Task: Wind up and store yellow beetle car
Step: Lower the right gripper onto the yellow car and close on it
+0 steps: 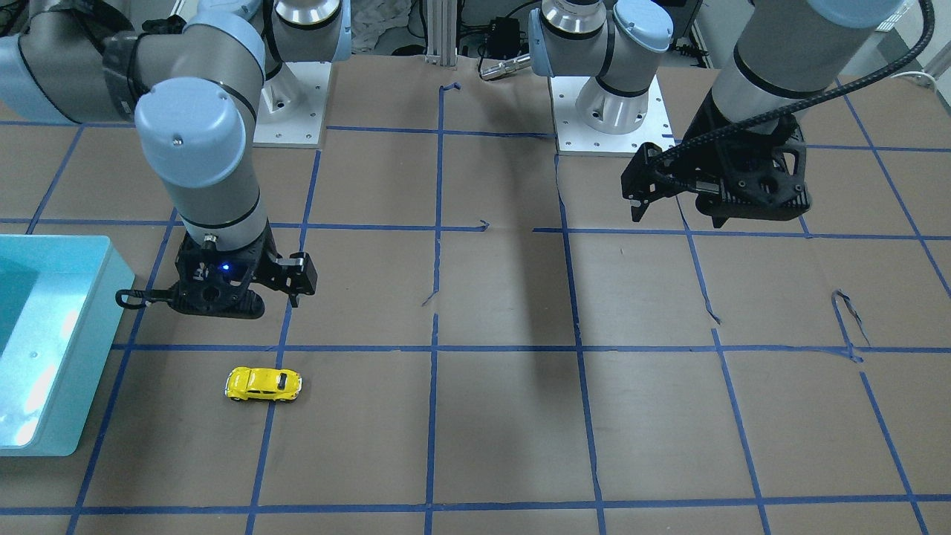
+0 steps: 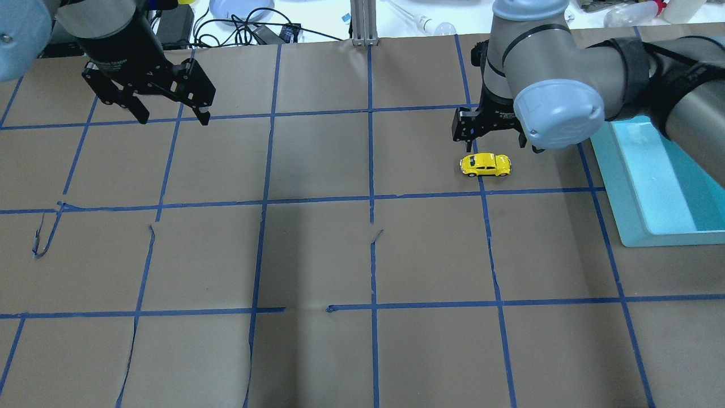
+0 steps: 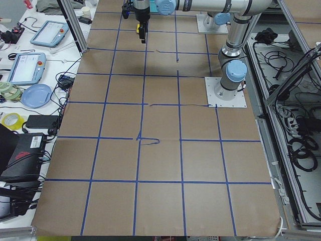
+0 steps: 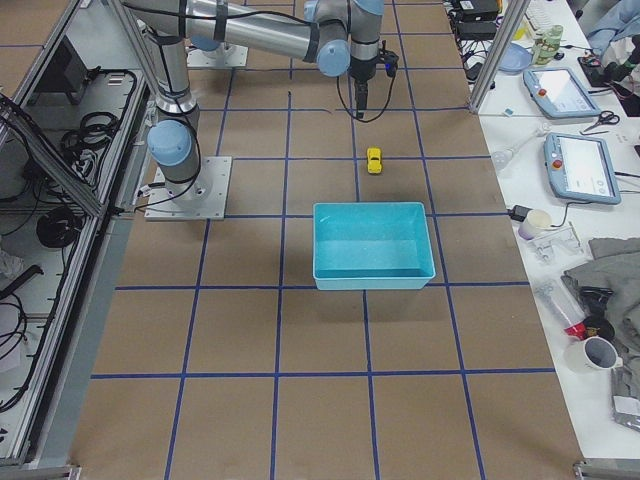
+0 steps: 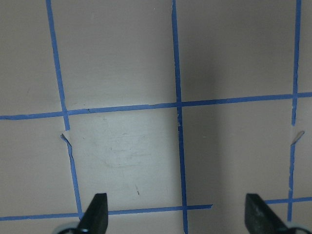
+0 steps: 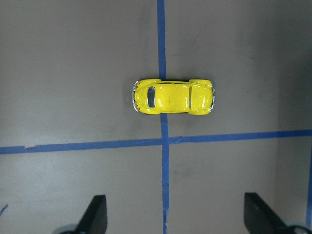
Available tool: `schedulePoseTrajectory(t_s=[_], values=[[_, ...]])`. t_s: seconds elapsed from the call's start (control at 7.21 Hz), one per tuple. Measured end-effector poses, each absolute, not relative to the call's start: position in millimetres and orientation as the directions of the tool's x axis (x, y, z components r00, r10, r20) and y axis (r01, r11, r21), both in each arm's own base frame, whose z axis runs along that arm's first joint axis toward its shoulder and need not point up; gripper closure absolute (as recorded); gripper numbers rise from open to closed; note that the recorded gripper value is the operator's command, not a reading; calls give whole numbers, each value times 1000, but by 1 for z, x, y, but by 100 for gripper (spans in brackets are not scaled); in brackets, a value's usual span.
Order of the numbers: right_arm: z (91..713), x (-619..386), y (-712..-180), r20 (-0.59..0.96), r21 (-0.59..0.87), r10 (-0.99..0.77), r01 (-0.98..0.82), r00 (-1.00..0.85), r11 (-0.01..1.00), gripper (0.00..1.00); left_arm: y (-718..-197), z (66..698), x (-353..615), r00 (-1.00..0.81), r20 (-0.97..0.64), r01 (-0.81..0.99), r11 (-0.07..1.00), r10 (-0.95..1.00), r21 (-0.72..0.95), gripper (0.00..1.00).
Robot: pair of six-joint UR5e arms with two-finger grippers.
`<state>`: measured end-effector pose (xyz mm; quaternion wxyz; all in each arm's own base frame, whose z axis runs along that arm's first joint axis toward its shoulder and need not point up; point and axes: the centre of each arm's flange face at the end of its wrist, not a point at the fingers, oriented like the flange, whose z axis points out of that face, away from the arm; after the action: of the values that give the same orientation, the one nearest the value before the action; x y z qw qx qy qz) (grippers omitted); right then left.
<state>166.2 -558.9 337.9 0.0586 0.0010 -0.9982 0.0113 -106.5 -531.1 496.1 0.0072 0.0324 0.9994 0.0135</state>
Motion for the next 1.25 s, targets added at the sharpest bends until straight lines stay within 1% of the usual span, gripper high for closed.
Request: schedulePoseTrajectory(t_s=[0.14,0.28,0.42,0.56,0.69,0.83,0.97,1.25], values=[[321,167,-567,117,-8,-105,-106,-988,994,0,-528,497,-107,-998,-16,64,998,64,13,0],[309,168,-570,113,26,-324,-323,-939,946,0,-525,499,-108,-998,-17,65,998,65,0,0],[300,168,-571,100,58,-505,-502,-857,863,0,-523,501,-109,-998,-16,66,998,66,-7,0],[294,168,-569,88,78,-633,-628,-769,774,0,-521,501,-110,-997,-14,70,998,70,-9,0],[289,167,-569,84,85,-738,-733,-669,675,0,-518,500,-110,-997,-12,73,997,73,-9,0],[280,167,-571,79,91,-837,-832,-541,547,0,-514,499,-110,-997,-11,74,997,74,-8,0],[269,166,-577,77,92,-907,-903,-415,420,0,-511,497,-111,-997,-10,73,997,73,-7,0],[250,166,-593,99,97,-985,-984,-141,150,0,-509,496,-111,-998,-9,67,998,67,-6,0]])
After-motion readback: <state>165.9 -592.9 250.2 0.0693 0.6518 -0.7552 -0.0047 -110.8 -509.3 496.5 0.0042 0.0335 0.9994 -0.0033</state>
